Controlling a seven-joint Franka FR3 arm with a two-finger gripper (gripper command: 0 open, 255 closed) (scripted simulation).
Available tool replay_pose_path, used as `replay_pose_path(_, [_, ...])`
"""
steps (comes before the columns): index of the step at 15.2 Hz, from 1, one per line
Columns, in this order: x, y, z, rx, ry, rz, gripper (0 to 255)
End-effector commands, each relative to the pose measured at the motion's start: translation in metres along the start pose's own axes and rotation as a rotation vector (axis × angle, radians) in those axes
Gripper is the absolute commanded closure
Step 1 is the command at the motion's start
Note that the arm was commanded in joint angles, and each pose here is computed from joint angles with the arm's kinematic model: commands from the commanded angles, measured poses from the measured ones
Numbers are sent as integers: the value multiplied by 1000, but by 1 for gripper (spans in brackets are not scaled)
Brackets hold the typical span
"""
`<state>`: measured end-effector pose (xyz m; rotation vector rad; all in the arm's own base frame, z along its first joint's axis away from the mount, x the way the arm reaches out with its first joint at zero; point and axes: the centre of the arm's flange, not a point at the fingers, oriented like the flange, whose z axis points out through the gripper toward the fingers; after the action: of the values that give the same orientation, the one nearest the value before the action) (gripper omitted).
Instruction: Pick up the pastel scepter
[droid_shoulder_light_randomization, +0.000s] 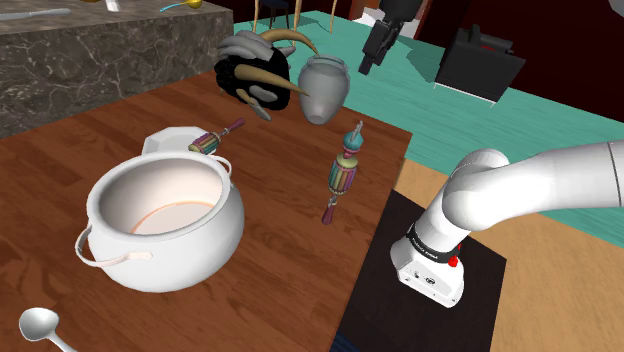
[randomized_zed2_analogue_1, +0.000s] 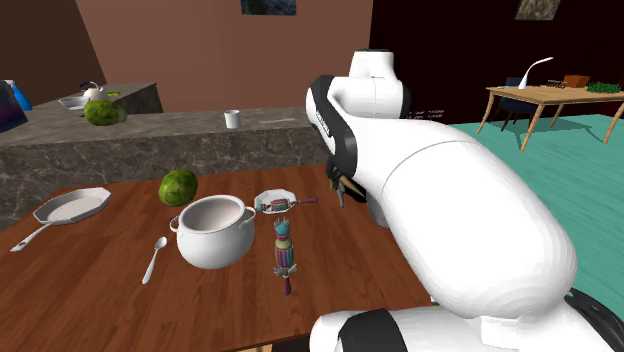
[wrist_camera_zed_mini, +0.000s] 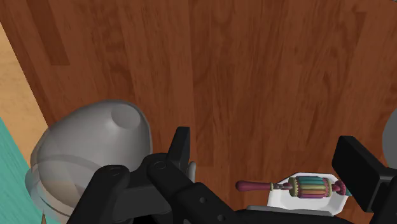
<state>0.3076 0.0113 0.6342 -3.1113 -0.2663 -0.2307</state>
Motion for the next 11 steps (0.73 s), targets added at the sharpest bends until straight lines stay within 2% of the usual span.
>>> replay_pose_path(1, [0, 0, 0, 0, 0, 0, 0])
replay_pose_path(11, [58, -93, 78, -21, -12, 365, 0])
